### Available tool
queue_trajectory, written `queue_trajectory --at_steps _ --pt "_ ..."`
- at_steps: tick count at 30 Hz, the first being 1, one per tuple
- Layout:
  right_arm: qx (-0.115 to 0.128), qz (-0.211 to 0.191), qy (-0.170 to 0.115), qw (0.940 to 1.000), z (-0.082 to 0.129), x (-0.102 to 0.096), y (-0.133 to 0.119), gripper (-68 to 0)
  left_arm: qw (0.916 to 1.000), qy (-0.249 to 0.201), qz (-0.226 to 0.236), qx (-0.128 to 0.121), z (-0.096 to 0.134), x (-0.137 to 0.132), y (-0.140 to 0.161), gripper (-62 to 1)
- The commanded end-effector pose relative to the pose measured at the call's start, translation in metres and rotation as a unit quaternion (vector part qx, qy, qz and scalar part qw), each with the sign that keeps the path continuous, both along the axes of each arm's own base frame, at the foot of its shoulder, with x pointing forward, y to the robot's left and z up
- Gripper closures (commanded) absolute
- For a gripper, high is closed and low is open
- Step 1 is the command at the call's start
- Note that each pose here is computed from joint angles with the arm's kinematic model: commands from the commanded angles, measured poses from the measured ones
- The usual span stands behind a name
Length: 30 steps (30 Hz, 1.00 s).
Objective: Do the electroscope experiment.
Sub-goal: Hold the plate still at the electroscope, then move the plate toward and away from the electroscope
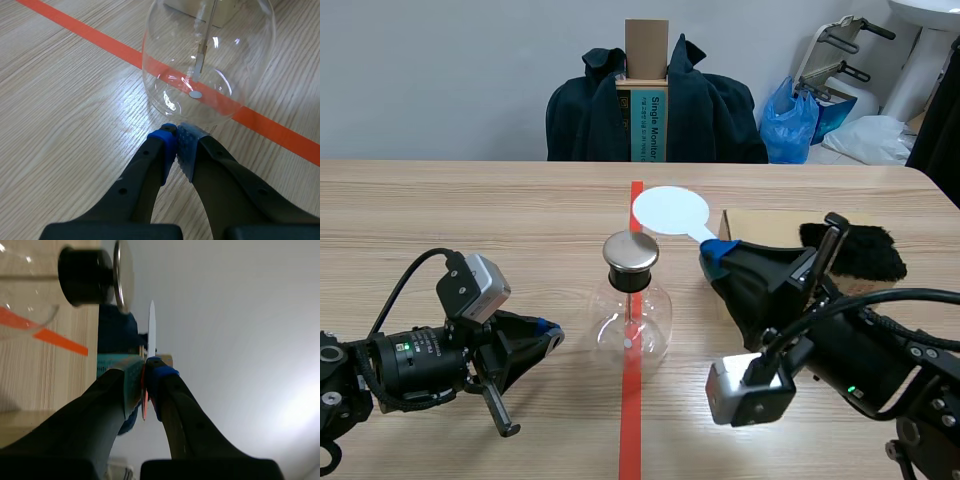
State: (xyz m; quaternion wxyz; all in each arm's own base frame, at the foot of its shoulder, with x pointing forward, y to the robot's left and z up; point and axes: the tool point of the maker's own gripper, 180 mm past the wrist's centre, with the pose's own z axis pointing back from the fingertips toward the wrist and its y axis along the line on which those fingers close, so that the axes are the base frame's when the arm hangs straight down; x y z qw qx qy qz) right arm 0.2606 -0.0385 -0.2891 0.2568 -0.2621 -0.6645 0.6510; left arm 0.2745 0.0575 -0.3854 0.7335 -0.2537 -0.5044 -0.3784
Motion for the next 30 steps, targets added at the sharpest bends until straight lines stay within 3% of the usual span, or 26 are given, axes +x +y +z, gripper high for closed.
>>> queue_trajectory --at_steps 1,8,14,18,21,30 --pt "0.004 -0.03 -0.023 0.9993 0.014 0.015 -0.01 -0.7 0.9997 -0.014 0.002 -0.019 0.012 0.005 -0.006 -1.7" --pt "0.006 -0.16 -0.024 0.9869 0.016 0.043 -0.052 -0.7 0.9997 -0.014 0.002 -0.019 0.012 0.005 -0.006 -1.7" --pt "0.009 -0.22 -0.023 0.9751 0.017 0.053 -0.073 -0.7 0.9997 -0.014 0.002 -0.019 0.012 0.005 -0.006 -1.7" --pt "0.008 -0.22 -0.023 0.9752 0.017 0.053 -0.072 -0.7 0.9997 -0.014 0.002 -0.019 0.012 0.005 -0.006 -1.7" --pt "0.007 -0.201 -0.024 0.9793 0.016 0.05 -0.066 -0.7 0.9997 -0.014 0.002 -0.019 0.012 0.005 -0.006 -1.7" --pt "-0.001 -0.071 -0.03 0.997 0.016 0.026 -0.026 -0.7 0.9997 -0.014 0.002 -0.019 0.012 0.005 -0.006 -1.7"
